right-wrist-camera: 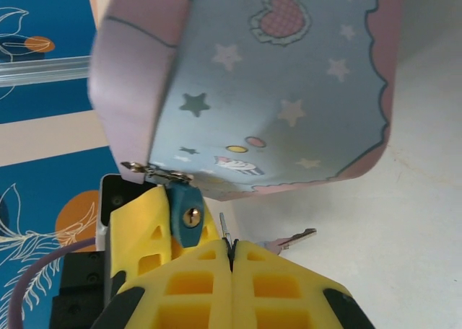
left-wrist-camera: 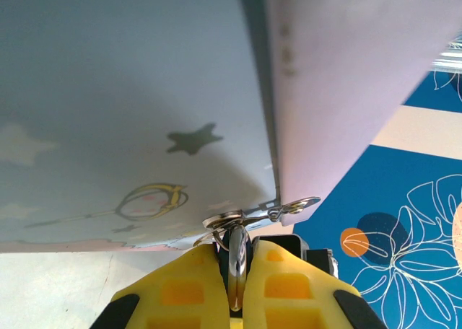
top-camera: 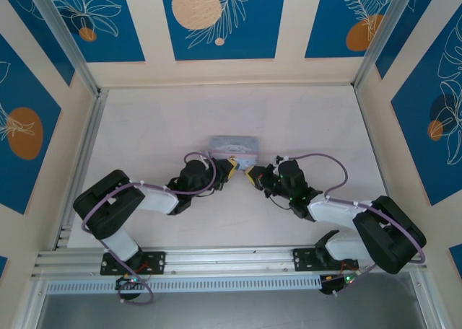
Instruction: Unlock the padlock with the key
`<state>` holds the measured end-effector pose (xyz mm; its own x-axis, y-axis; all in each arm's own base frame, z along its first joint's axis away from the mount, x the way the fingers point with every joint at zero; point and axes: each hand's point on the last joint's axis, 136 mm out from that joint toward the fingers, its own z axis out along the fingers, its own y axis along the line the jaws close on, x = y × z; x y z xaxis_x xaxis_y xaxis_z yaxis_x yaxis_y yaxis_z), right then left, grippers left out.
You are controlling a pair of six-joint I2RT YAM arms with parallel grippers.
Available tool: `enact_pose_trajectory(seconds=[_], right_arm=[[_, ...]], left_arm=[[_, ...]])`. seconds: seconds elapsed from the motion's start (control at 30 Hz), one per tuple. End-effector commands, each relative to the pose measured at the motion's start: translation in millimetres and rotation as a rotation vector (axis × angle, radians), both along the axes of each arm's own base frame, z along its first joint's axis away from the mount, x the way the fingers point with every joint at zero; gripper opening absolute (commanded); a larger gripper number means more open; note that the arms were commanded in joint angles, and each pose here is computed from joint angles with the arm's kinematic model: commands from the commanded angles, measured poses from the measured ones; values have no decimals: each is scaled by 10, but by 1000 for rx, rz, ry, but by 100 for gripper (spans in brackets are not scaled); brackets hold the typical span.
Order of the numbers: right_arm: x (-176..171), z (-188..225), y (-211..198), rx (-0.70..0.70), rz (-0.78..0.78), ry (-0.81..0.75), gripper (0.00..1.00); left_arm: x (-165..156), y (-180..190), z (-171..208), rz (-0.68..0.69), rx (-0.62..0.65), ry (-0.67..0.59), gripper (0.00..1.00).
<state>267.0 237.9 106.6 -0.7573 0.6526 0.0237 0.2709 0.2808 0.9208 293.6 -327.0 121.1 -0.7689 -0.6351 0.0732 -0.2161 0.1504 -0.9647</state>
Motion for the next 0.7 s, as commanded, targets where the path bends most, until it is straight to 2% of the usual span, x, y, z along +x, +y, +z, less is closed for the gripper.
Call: enact_pose_trajectory(seconds=[0.0,0.37,0.67], right_arm=[[94,139,70,5,-4,-42,0],[116,205,105,8,6,-56,0],[50,124,-35,-31,-27,-31,0]], left_arm=[[5,-29,117,3,-39,-27,0],[0,-17,85,5,-33,-23,0],[3,-17,81,6,-32,-22,0]])
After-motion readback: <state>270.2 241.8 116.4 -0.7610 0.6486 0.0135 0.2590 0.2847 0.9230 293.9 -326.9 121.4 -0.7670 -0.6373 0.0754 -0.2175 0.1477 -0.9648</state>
